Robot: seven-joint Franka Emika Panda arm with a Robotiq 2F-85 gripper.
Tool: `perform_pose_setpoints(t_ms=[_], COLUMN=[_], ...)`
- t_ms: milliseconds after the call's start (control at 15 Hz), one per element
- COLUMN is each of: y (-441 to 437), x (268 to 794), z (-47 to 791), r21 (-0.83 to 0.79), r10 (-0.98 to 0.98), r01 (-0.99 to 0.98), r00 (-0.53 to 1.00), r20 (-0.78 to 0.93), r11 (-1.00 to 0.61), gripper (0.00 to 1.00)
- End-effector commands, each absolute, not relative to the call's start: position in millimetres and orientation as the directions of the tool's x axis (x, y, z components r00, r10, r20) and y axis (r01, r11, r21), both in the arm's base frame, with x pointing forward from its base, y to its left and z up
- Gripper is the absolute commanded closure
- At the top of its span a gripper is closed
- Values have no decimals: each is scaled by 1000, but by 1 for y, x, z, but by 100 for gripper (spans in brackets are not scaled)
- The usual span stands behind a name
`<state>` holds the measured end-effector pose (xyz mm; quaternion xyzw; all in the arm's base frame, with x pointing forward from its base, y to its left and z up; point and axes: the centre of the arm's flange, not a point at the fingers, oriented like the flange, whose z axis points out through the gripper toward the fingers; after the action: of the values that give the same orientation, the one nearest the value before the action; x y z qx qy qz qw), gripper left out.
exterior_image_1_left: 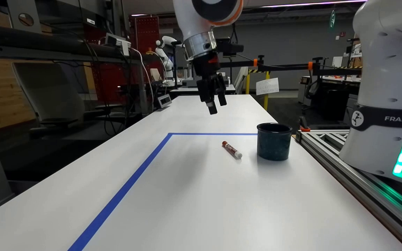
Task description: Remove the red marker from the mug.
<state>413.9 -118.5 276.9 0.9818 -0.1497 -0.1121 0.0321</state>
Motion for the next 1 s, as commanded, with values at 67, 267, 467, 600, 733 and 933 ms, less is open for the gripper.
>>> perform_pose_setpoints(t_ms=[67, 267, 467, 600, 733, 933], y=[-94, -98, -96, -96, -96, -96], x=[363, 387, 379, 378, 378, 378], z=[337, 324, 329, 327, 327, 327], r21=[32, 61, 55, 54, 54, 54], r10=[-219, -235, -230, -230, -229, -230], r01=[-219, -232, -229, -228, -228, -228], r00=[976, 971, 973, 973, 973, 973], r20=[-2, -46, -27, -25, -25, -25], r11=[-975, -971, -972, -972, -972, -972], gripper=[0, 0, 0, 0, 0, 0])
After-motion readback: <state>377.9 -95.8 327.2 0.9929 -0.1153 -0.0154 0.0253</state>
